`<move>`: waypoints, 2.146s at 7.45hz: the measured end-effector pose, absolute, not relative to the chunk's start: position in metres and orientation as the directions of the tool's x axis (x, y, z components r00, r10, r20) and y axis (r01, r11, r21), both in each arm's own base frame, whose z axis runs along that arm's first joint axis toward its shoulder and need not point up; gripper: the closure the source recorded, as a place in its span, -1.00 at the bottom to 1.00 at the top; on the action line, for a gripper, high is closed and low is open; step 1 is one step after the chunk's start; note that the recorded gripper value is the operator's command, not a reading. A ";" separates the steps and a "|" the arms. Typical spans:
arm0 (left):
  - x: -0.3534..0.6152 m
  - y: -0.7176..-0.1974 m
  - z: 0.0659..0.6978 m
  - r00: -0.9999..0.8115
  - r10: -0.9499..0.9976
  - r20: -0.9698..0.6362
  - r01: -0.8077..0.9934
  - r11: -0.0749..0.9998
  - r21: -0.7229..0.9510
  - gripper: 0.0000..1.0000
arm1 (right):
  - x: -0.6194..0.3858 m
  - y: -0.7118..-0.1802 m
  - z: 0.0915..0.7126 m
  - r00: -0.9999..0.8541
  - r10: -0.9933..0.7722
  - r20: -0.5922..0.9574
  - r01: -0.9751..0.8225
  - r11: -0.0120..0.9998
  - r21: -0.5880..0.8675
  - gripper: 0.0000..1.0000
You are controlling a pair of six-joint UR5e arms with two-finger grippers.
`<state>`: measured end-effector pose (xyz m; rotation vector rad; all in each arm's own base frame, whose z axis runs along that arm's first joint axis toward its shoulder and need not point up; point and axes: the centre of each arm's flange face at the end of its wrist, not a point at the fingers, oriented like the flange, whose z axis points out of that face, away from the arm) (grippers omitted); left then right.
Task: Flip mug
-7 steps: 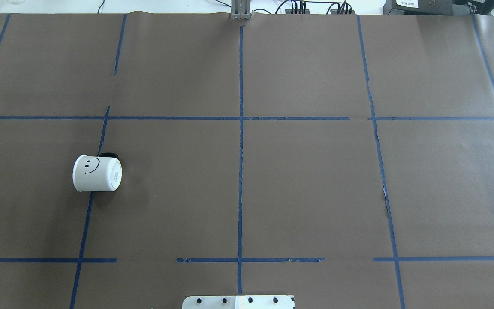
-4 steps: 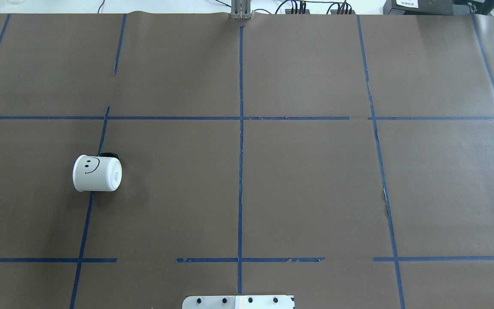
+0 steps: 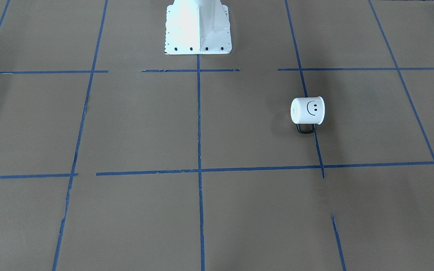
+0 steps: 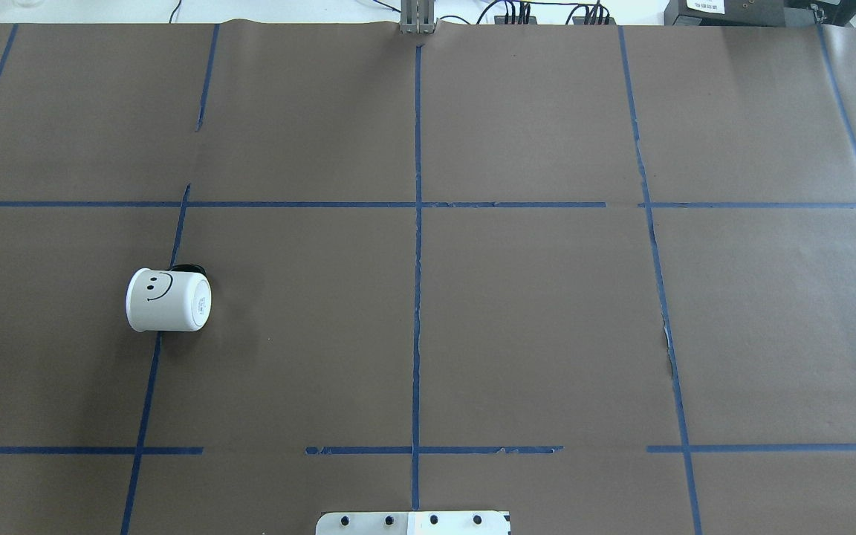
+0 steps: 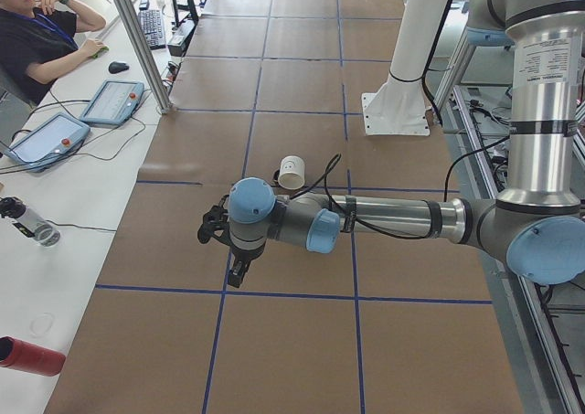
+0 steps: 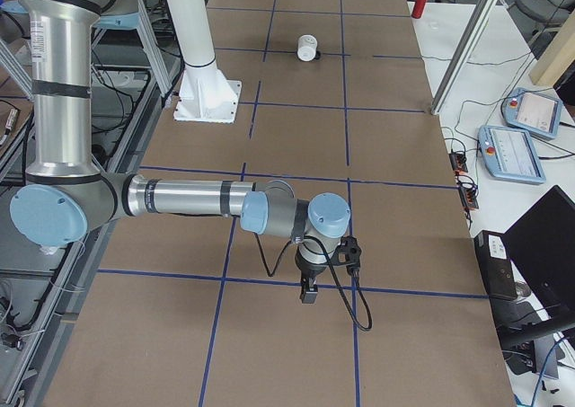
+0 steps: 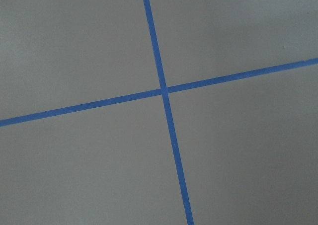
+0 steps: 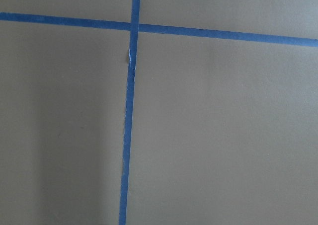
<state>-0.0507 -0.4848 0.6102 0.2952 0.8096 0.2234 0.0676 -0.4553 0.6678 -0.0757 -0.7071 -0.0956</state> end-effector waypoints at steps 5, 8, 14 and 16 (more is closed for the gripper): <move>0.147 -0.473 0.542 0.484 0.187 -0.855 0.051 0.969 0.241 -1.00 | 0.068 -0.455 0.668 0.756 -0.062 0.651 0.113 0.993 -0.037 -1.00; 0.213 -0.452 0.509 0.262 0.259 -0.930 0.085 0.953 0.289 -1.00 | 0.068 -0.455 0.668 0.756 -0.062 0.651 0.113 0.993 -0.037 -1.00; 0.279 -0.424 0.535 0.032 0.185 -0.982 0.214 0.959 0.187 -1.00 | 0.068 -0.455 0.668 0.756 -0.062 0.651 0.113 0.993 -0.037 -1.00; 0.298 -0.414 0.533 -0.032 0.114 -0.993 0.212 0.972 0.104 -1.00 | 0.068 -0.455 0.668 0.756 -0.062 0.651 0.113 0.993 -0.037 -1.00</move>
